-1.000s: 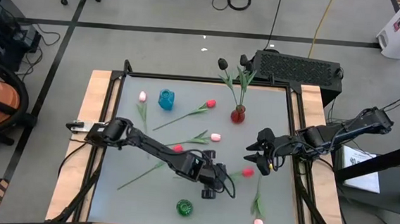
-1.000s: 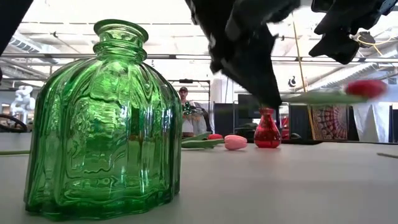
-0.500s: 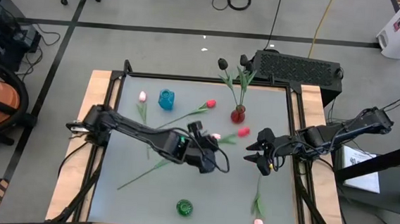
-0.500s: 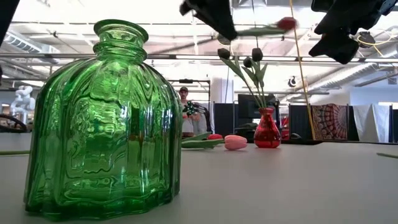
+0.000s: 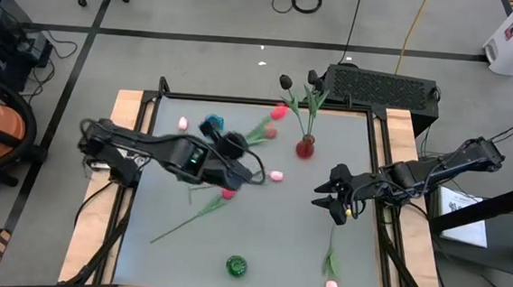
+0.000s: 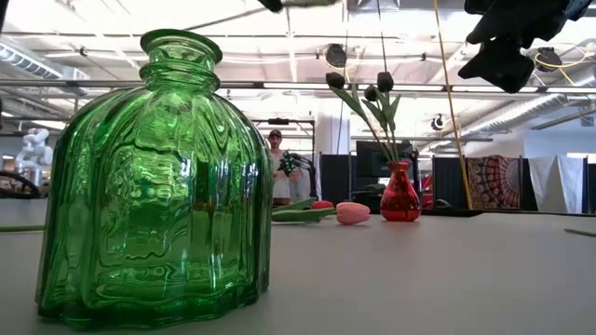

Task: Sort flowers into vase by color
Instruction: Put the bottom orange tulip into the blue vase

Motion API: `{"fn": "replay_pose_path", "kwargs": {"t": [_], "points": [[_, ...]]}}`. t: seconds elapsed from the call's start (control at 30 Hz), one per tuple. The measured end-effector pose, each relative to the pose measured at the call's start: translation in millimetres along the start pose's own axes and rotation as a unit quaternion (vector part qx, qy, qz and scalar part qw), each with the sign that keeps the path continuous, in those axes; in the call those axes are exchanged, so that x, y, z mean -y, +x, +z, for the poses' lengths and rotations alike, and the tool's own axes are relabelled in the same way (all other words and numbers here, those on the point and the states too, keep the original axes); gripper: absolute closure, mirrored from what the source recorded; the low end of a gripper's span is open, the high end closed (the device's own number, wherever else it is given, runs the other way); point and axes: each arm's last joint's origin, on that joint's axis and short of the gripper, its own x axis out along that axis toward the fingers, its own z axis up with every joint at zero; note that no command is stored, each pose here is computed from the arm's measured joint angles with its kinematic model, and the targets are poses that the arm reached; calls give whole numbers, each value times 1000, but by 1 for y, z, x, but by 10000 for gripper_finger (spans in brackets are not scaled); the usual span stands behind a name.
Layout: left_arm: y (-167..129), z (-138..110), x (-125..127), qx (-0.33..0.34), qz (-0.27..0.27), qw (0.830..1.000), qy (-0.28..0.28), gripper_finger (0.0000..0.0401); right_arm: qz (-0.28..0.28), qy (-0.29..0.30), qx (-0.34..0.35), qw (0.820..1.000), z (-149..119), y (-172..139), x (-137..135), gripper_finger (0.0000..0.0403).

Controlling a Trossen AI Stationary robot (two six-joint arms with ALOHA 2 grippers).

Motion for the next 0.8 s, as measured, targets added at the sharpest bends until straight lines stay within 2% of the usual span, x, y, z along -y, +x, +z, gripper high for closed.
{"fn": "replay_pose_path", "kwargs": {"t": [0.33,0.67,0.8], "points": [[-54,8,-85,80,60,992,-78,400,-1,9,-1,1000,0,0,0,193],[-107,-24,-182,105,80,985,-112,400,-2,9,-2,1000,0,0,0,193],[-124,-42,-217,114,83,982,-126,400,-22,8,12,1000,0,0,2,193]]}}
